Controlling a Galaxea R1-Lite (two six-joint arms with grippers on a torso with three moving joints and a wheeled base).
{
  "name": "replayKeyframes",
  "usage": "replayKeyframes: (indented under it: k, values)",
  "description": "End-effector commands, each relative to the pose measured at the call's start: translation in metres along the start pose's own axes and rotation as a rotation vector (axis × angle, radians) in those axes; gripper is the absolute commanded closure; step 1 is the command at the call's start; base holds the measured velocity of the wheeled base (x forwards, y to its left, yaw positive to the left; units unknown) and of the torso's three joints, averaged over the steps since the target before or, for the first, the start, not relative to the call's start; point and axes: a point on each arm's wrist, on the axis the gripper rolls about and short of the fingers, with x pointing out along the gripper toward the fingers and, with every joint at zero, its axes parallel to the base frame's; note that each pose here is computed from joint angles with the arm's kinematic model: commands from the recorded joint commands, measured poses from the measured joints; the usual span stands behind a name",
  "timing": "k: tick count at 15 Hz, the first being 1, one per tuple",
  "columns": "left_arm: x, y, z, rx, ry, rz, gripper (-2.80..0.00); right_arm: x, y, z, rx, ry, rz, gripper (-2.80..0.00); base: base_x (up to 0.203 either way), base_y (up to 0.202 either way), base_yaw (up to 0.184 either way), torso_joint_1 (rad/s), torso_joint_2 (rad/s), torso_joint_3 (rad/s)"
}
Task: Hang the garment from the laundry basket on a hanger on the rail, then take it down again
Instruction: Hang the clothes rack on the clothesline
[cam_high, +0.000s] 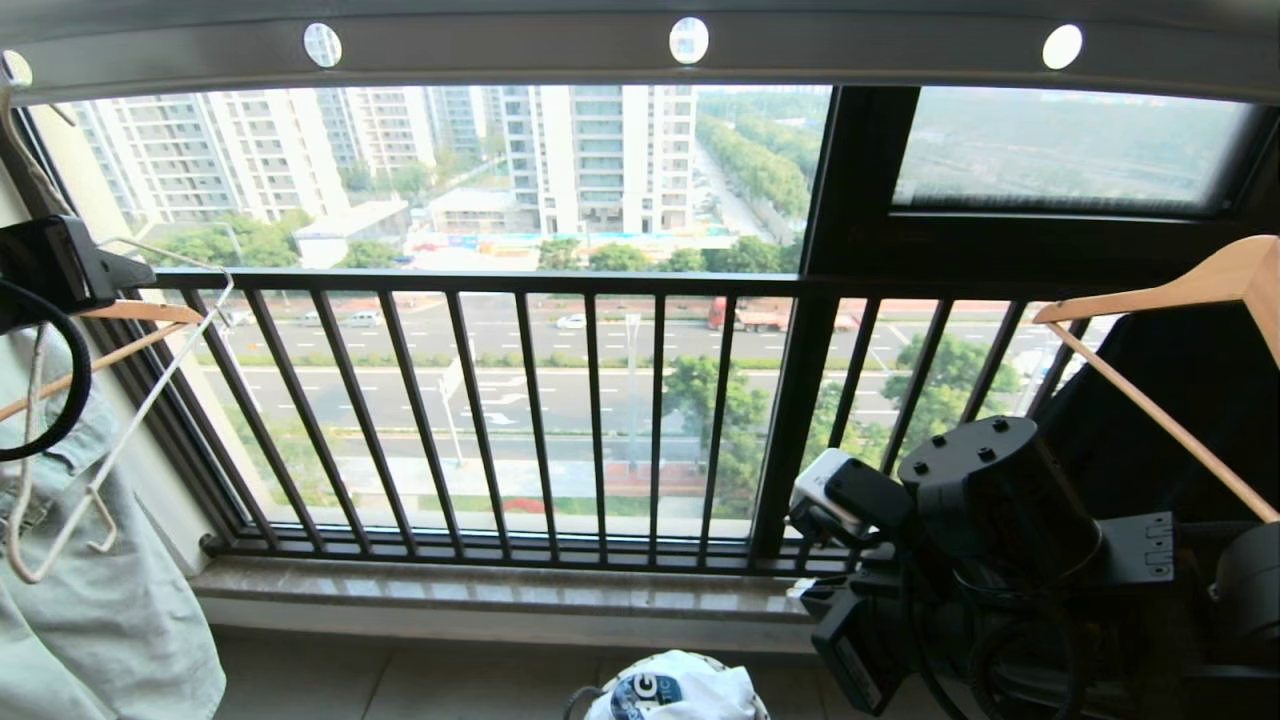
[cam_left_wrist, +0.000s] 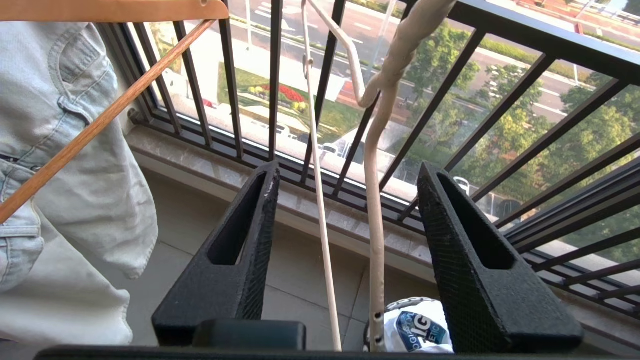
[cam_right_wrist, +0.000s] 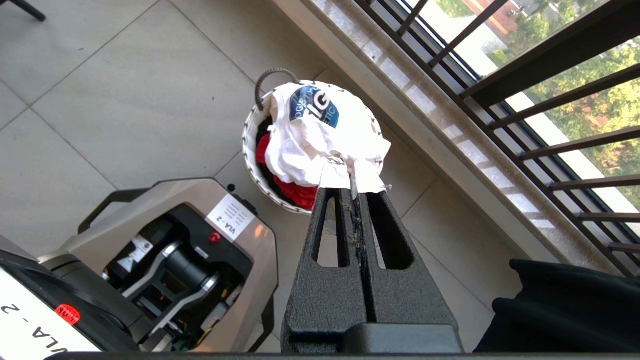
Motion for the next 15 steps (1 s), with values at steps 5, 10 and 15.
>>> replayKeyframes:
  k: [5,10,15]
  values:
    - [-0.010,-0.001,0.004,-0.002,-0.025,-0.005,-2.80,0.000,0.000,0.000,-0.001,-0.001,-0.001,0.00,0.000,0.000,0.000,0.000,0.00,0.000]
    - [-0.054,-0.005,0.007,0.017,0.068,-0.036,-2.80,-0.001,0.000,0.000,-0.001,-0.004,-0.001,0.00,0.000,0.000,0.000,0.000,0.00,0.000]
    - [-0.115,-0.009,0.004,0.037,0.063,-0.252,0.00,-0.005,-0.001,-0.001,0.002,-0.010,-0.001,0.00,0.000,0.000,0.000,0.000,0.00,0.000]
